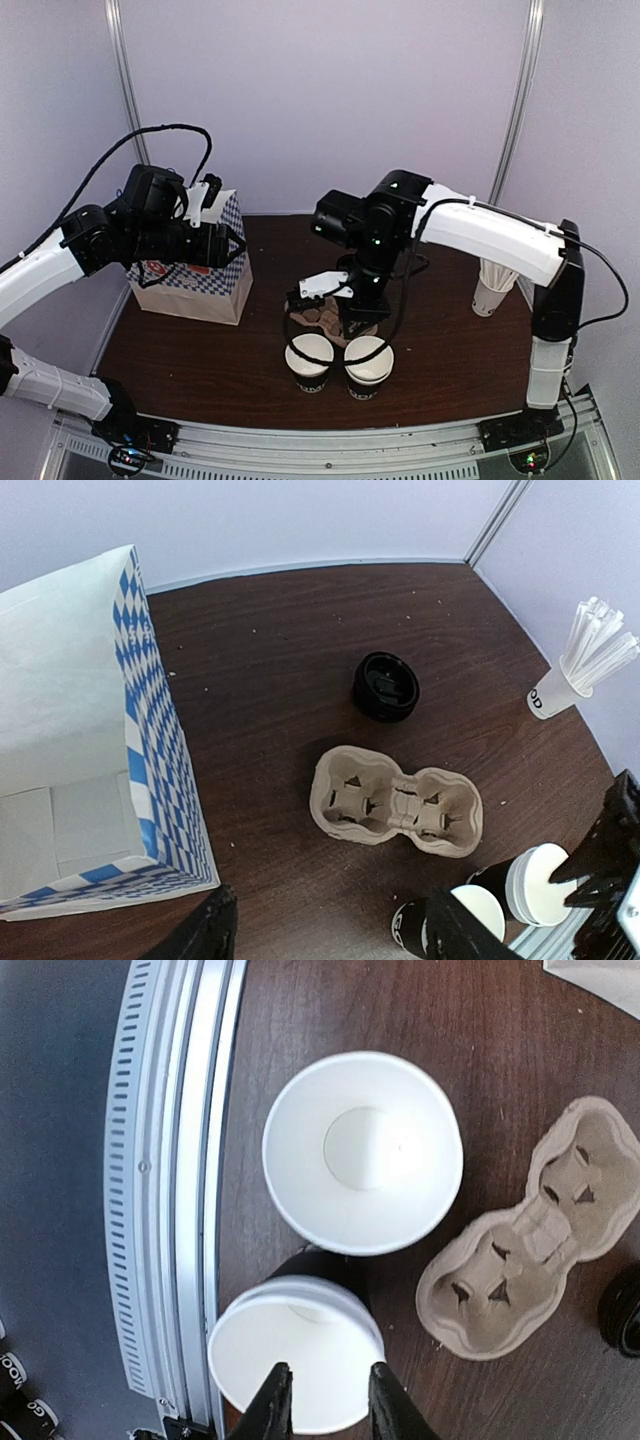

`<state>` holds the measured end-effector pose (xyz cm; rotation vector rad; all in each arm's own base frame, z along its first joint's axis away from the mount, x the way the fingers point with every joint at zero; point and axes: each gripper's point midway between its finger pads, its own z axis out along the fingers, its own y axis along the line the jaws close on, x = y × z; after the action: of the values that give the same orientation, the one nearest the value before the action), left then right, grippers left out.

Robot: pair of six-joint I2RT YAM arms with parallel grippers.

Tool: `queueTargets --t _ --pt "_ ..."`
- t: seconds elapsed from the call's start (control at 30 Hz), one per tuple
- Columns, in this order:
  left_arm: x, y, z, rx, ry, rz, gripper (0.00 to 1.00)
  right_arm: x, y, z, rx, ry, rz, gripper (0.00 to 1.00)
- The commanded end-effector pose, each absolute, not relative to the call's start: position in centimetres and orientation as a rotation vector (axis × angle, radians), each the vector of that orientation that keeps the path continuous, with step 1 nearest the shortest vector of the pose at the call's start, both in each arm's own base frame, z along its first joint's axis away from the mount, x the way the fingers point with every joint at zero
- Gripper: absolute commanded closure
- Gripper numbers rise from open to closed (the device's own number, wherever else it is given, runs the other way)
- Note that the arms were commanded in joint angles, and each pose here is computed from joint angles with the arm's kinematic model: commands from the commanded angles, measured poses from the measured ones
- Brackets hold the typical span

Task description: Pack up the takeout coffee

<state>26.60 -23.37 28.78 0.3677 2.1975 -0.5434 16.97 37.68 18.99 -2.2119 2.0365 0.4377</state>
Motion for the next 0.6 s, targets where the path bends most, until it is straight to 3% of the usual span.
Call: queueTargets --t 0.0,0.27,0.43,0.57 --pt "27.0 -23.8 30.1 0.377 2.153 -0.562 0.35 18.1 33.9 18.8 -2.162 2.08 0.302 0.73" --pt "27.4 -25.2 28.5 0.386 2.19 -0.601 0.35 19.4 30.8 17.2 -2.075 2.182 0.184 0.61" --pt "27.4 -25.7 28.1 0.394 2.201 -0.619 0.35 19.2 31.2 16.0 -2.067 2.235 0.221 0.62" --pt "27.2 -25.6 28.0 0.391 2.206 -0.623 0.34 18.9 31.9 15.2 -2.061 2.267 0.274 0.69"
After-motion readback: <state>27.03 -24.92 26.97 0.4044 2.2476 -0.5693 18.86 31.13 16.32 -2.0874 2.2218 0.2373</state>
